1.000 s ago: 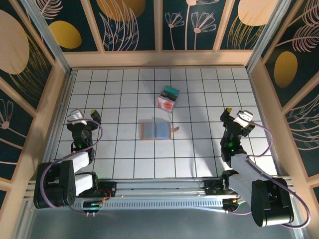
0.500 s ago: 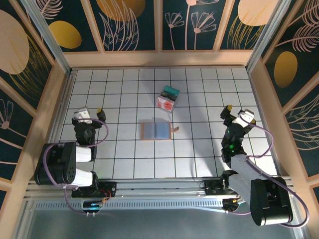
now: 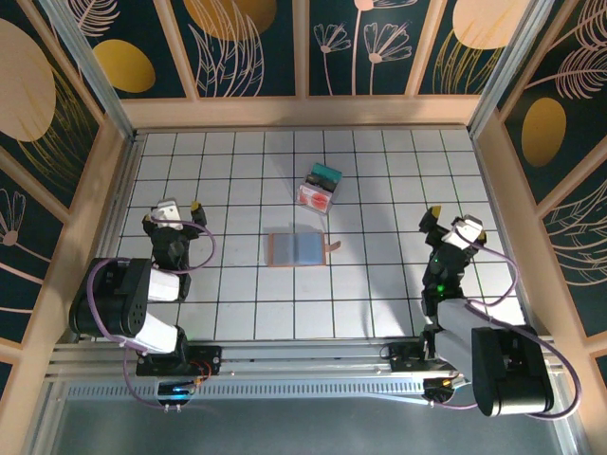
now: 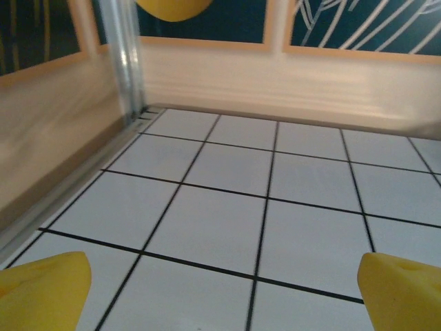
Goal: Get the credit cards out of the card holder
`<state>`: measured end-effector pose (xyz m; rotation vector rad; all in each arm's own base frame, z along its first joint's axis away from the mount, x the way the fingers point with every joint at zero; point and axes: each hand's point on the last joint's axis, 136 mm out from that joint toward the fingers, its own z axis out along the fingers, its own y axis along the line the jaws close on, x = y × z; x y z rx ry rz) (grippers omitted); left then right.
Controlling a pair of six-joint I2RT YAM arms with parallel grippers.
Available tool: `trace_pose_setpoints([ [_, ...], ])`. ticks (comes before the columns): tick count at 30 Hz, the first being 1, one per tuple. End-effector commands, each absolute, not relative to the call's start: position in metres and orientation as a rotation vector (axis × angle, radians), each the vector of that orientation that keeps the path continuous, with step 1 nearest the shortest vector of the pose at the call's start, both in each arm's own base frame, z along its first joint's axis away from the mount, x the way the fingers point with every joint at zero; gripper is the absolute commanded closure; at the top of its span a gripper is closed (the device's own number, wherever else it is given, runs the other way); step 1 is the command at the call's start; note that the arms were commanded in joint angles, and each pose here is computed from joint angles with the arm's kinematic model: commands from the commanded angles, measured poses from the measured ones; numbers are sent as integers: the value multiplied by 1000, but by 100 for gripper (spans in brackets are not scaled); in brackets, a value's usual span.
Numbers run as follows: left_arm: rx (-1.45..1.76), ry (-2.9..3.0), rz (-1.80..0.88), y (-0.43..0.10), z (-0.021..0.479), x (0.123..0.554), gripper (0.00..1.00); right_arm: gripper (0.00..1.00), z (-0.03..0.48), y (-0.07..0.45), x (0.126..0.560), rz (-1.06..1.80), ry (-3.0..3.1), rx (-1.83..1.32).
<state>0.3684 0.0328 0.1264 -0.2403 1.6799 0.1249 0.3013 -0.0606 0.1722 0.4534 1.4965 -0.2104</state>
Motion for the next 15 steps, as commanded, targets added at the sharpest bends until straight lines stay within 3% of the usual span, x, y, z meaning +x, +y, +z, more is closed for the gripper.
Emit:
trace_pose_setpoints([
  [1, -319, 1618, 153, 45, 138, 368, 1, 1, 193, -53, 306, -157, 1401, 393],
  [15, -317, 1611, 149, 44, 139, 367, 1, 1, 177, -23, 332, -44, 1487, 213],
])
